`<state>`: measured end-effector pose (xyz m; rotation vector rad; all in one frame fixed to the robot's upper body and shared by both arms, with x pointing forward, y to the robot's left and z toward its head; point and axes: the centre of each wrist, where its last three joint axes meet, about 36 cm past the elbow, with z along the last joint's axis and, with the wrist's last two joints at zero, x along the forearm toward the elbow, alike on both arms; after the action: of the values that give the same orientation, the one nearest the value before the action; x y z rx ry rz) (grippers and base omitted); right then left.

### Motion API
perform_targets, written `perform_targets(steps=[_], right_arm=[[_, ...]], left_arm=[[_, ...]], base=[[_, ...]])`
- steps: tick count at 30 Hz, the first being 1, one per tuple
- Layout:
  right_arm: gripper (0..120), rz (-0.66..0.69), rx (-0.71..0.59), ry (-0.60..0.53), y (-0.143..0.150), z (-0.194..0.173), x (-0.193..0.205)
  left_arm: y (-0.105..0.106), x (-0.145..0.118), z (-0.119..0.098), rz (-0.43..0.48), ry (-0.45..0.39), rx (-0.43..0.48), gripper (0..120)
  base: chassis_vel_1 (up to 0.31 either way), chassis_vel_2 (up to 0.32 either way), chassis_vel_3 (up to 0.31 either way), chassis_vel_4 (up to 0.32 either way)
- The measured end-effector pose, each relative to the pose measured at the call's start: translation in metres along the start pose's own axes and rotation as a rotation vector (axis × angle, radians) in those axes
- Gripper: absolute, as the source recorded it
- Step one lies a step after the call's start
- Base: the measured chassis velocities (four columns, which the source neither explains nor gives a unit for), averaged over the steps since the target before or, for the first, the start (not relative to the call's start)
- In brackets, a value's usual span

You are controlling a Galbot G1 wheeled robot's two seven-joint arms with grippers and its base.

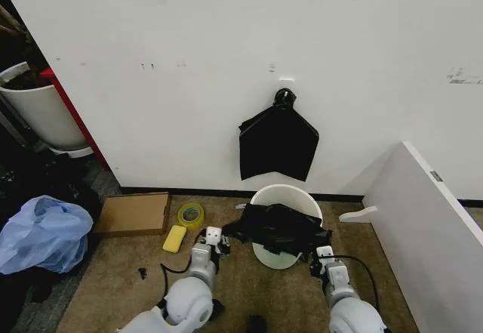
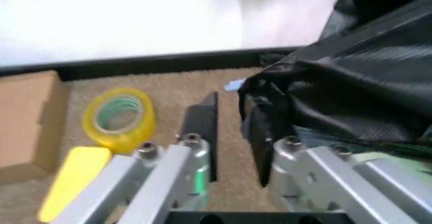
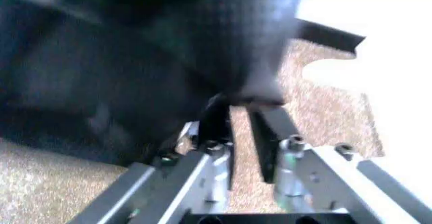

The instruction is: Place the garbage bag over the trash bin.

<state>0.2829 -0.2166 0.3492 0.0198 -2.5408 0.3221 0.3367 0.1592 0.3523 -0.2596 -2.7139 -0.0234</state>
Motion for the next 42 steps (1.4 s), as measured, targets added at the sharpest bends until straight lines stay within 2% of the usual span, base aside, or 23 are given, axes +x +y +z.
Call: perform_targets(steps=[6, 9, 11, 14, 16, 21, 25, 36, 42], right_arm=[[38, -0.019, -0.005, -0.097, 0.002, 0.014, 0.021], [44, -0.022, -0.002, -0.105, 0.003, 0.016, 0.025], [56, -0.035, 0.004, -0.113, 0.004, 0.017, 0.032], [68, -0.057, 0.030, -0.120, 0.004, 0.018, 0.039], [71, -0.058, 0.044, -0.123, 0.003, 0.019, 0.041], [92, -0.021, 0.080, -0.095, -0.001, 0.026, 0.055], [100, 0.029, 0.085, -0.078, -0.003, 0.026, 0.055], [100, 0.117, 0.038, -0.054, -0.023, 0.014, 0.053], [100, 0.131, 0.047, -0.038, -0.032, 0.014, 0.056]], left_arm=[[0.017, 0.027, -0.005, -0.001, -0.013, -0.008, 45], [0.019, 0.033, -0.004, -0.001, -0.016, -0.007, 51], [0.023, 0.042, -0.002, -0.019, -0.025, -0.010, 61], [0.032, 0.051, -0.003, -0.054, -0.047, -0.009, 75], [0.034, 0.054, -0.004, -0.060, -0.054, -0.006, 78], [0.036, 0.063, -0.007, -0.074, -0.082, -0.002, 98], [0.034, 0.067, -0.008, -0.070, -0.088, 0.003, 100], [0.032, 0.077, -0.024, -0.058, -0.127, 0.036, 100], [0.030, 0.086, -0.026, -0.049, -0.131, 0.040, 100]], base=[[0.000, 0.000, 0.000, 0.000], [0.000, 0.000, 0.000, 0.000], [0.000, 0.000, 0.000, 0.000], [0.000, 0.000, 0.000, 0.000], [0.000, 0.000, 0.000, 0.000], [0.000, 0.000, 0.000, 0.000], [0.000, 0.000, 0.000, 0.000], [0.000, 0.000, 0.000, 0.000], [0.000, 0.000, 0.000, 0.000]])
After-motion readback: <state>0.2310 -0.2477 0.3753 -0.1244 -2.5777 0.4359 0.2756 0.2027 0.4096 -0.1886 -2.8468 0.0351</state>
